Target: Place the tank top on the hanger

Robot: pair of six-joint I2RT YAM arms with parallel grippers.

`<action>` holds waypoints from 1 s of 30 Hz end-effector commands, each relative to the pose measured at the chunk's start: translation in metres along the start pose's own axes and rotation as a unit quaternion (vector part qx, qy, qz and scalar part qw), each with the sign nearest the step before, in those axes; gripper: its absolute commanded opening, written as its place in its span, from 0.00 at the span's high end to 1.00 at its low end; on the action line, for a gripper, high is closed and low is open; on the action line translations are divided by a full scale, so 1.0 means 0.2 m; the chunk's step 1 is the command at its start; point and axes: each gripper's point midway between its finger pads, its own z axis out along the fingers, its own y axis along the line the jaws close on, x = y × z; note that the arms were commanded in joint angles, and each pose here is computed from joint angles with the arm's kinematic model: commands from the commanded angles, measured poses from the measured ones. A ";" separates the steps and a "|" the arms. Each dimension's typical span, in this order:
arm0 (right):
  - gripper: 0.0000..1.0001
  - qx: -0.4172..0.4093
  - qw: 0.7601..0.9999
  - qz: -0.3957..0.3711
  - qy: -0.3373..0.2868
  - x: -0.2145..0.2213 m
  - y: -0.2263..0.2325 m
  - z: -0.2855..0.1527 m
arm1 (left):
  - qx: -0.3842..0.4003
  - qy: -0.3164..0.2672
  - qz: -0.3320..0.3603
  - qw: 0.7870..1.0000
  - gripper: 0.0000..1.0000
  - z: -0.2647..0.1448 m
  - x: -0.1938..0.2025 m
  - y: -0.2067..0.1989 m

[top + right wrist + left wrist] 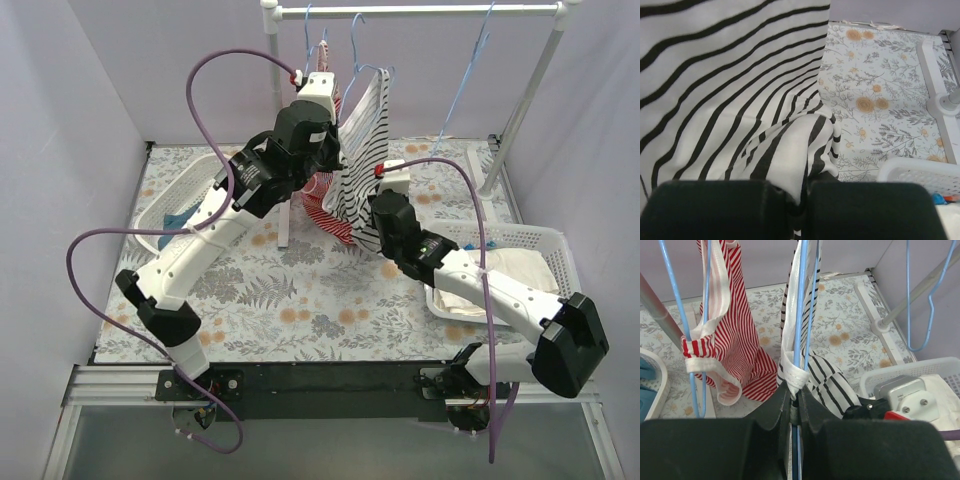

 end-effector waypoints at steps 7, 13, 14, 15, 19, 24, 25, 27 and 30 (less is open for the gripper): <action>0.99 -0.002 0.999 0.027 0.020 0.03 0.04 0.08 | -0.014 -0.109 -0.018 0.994 1.00 0.01 -0.33 -0.03; 0.99 -0.007 0.999 0.028 0.031 0.04 0.05 0.09 | -0.027 -0.123 -0.012 0.992 1.00 0.10 -0.35 -0.04; 0.99 -0.009 0.999 0.027 0.033 0.05 0.05 0.09 | -0.027 -0.129 -0.013 0.991 1.00 0.09 -0.37 -0.04; 0.99 -0.008 0.999 0.026 0.034 0.05 0.05 0.09 | -0.031 -0.124 -0.009 0.992 1.00 0.13 -0.35 -0.05; 0.99 -0.008 0.999 0.026 0.035 0.04 0.04 0.09 | -0.040 -0.120 -0.008 0.992 1.00 0.18 -0.33 -0.03; 0.99 -0.014 0.999 0.027 0.040 0.05 0.05 0.09 | -0.042 -0.110 -0.012 0.993 1.00 0.26 -0.30 0.02; 0.99 -0.015 0.999 0.025 0.043 0.06 0.06 0.09 | -0.042 -0.108 -0.014 0.993 1.00 0.27 -0.29 0.02; 0.99 -0.015 0.999 0.028 0.044 0.06 0.06 0.09 | -0.041 -0.100 -0.013 0.994 1.00 0.31 -0.26 0.03; 0.99 -0.017 0.998 0.024 0.051 0.08 0.06 0.09 | -0.028 -0.087 -0.008 0.996 1.00 0.35 -0.23 0.02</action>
